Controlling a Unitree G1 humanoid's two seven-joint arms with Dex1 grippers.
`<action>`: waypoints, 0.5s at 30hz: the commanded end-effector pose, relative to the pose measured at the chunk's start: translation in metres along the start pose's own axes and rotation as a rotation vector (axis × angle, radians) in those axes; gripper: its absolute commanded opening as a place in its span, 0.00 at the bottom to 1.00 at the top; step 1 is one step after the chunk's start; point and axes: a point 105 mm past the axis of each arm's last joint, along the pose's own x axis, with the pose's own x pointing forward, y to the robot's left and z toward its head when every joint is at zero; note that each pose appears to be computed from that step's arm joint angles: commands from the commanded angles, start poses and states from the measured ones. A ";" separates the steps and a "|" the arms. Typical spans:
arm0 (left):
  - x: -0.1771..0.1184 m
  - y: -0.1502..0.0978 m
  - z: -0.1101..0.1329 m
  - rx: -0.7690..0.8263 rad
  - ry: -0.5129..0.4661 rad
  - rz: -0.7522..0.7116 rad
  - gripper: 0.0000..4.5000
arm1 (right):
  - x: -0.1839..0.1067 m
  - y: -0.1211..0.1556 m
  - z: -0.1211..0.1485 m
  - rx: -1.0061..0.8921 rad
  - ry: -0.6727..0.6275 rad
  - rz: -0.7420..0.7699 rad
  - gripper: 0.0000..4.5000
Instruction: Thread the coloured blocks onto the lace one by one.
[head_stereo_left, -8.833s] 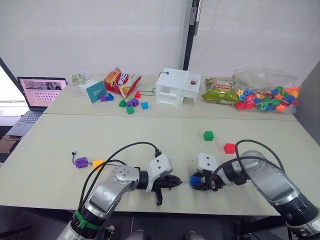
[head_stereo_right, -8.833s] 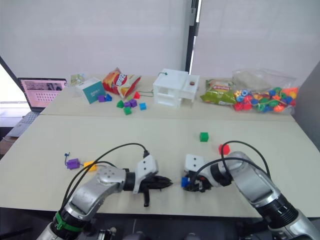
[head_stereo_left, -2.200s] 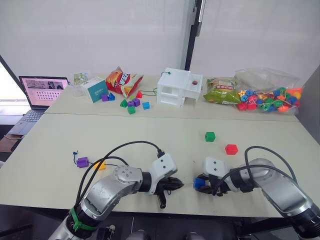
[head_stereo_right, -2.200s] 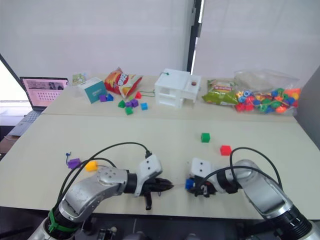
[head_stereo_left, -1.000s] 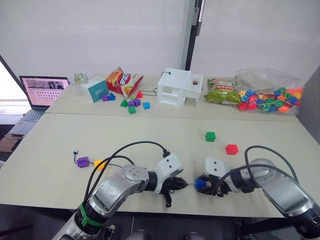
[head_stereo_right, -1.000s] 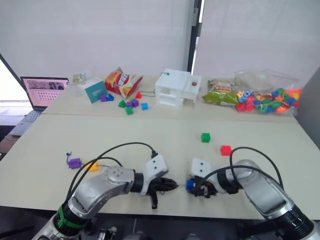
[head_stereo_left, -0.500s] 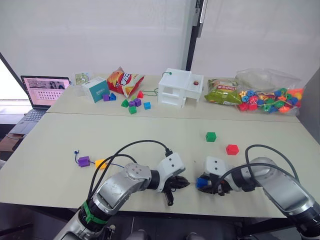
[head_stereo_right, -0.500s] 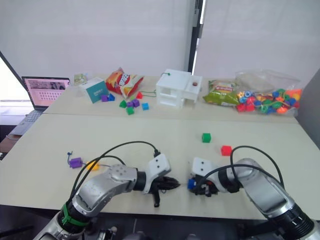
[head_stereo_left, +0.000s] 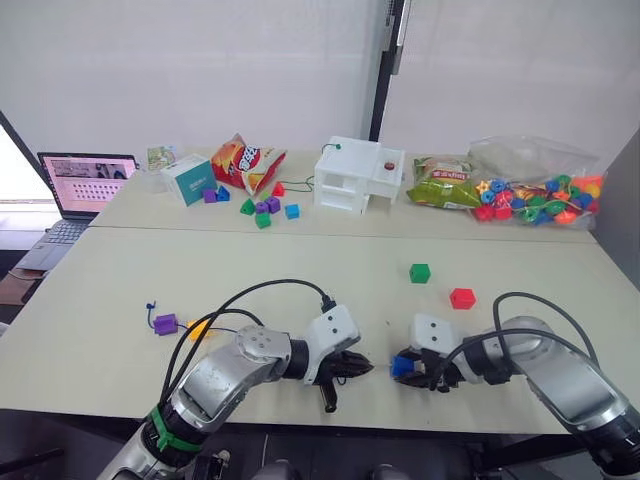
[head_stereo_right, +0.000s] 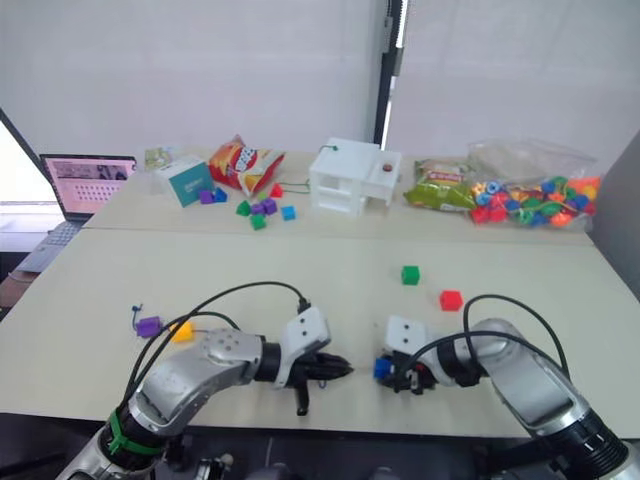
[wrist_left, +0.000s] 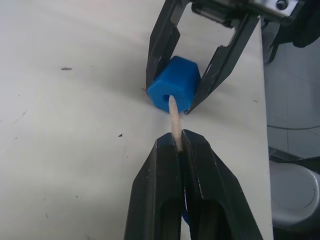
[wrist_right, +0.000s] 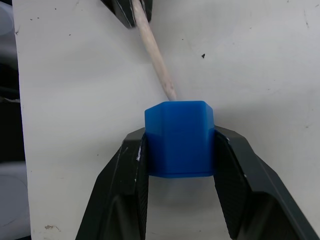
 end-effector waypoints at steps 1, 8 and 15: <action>-0.002 -0.009 0.015 0.045 -0.046 -0.035 0.00 | 0.005 0.005 -0.011 0.030 0.043 0.029 0.29; 0.000 -0.011 0.015 0.053 -0.033 -0.033 0.00 | 0.007 0.004 -0.006 0.022 0.050 0.027 0.29; 0.007 -0.012 0.014 0.051 -0.030 -0.039 0.00 | 0.006 0.007 -0.003 0.019 0.052 0.030 0.29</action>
